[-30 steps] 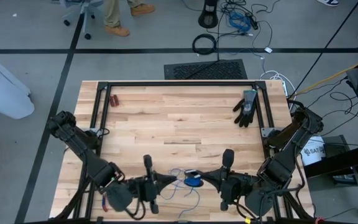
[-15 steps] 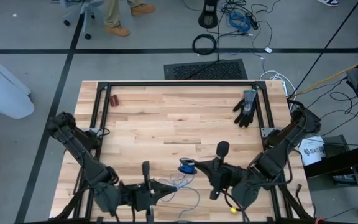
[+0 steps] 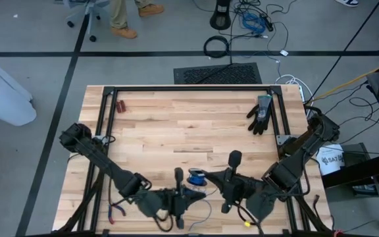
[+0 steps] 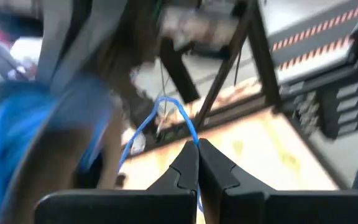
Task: Coil cords
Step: Uncoil the blue wire from the spool
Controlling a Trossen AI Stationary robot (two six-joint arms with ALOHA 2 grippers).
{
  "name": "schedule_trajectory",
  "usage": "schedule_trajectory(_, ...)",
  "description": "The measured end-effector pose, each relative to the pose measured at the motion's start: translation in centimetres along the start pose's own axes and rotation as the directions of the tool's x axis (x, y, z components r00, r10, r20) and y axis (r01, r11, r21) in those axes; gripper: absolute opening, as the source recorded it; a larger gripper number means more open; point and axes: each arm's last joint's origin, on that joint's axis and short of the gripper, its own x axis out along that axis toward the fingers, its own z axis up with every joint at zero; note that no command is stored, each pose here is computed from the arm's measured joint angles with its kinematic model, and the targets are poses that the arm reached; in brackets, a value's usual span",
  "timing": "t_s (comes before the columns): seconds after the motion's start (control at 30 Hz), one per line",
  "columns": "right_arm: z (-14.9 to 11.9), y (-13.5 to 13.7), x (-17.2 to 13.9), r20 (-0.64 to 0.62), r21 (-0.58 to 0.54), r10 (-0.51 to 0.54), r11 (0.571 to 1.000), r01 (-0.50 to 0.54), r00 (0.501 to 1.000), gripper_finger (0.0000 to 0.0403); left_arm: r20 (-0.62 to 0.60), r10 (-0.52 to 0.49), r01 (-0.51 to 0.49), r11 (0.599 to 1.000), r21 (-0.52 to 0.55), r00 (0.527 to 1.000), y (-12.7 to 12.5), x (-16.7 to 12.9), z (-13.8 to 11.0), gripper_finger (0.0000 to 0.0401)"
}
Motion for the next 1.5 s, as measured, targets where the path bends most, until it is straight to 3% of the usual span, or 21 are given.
schedule_trajectory(0.17, 0.9, 0.1, -2.9, 0.052, 0.011, 0.047, 0.999, -0.048, 0.998, 0.0, -0.106, -0.015, 0.024, 0.996, 0.083, 0.994, 0.1, 0.2, -1.3, 0.0002)
schedule_trajectory(0.33, 1.0, 0.6, -4.9, 0.077, -0.002, 0.016, 1.0, -0.016, 0.997, 0.0, -0.132, -0.015, 0.03, 0.993, 0.114, 0.991, -0.1, 0.1, -1.6, 0.0002)
schedule_trajectory(0.53, 1.0, 1.3, -6.3, 0.099, -0.025, 0.038, 0.999, -0.036, 0.994, 0.0, -0.189, 0.093, -0.061, 0.984, 0.169, 0.977, 0.4, -0.9, -1.6, 0.0002)
schedule_trajectory(0.77, 1.0, 1.4, -7.0, 0.108, -0.028, 0.038, 0.999, -0.036, 0.993, 0.0, -0.246, 0.282, -0.218, 0.942, 0.257, 0.927, 0.8, -4.3, -1.2, 0.0002)
schedule_trajectory(0.87, 1.0, 1.4, -7.0, 0.107, -0.03, 0.039, 0.999, -0.036, 0.993, 0.0, -0.229, 0.305, -0.25, 0.938, 0.238, 0.924, 1.0, -6.1, -0.5, 0.0002)
schedule_trajectory(1.07, 0.7, 1.2, -6.5, 0.084, -0.038, 0.03, 0.999, -0.027, 0.996, 0.0, -0.146, 0.254, -0.229, 0.959, 0.167, 0.956, 0.7, -10.2, 1.8, 0.0002)
schedule_trajectory(1.33, -0.3, 0.7, -5.5, 0.009, -0.031, 0.036, 0.999, -0.036, 0.999, 0.0, -0.057, 0.366, -0.356, 0.925, 0.135, 0.929, -0.8, -14.7, 3.6, 0.0002)
schedule_trajectory(1.5, -0.5, 0.4, -4.6, -0.022, -0.02, 0.084, 0.996, -0.085, 0.996, 0.0, -0.052, 0.462, -0.46, 0.887, 0.035, 0.886, -0.9, -15.9, 5.1, 0.0002)
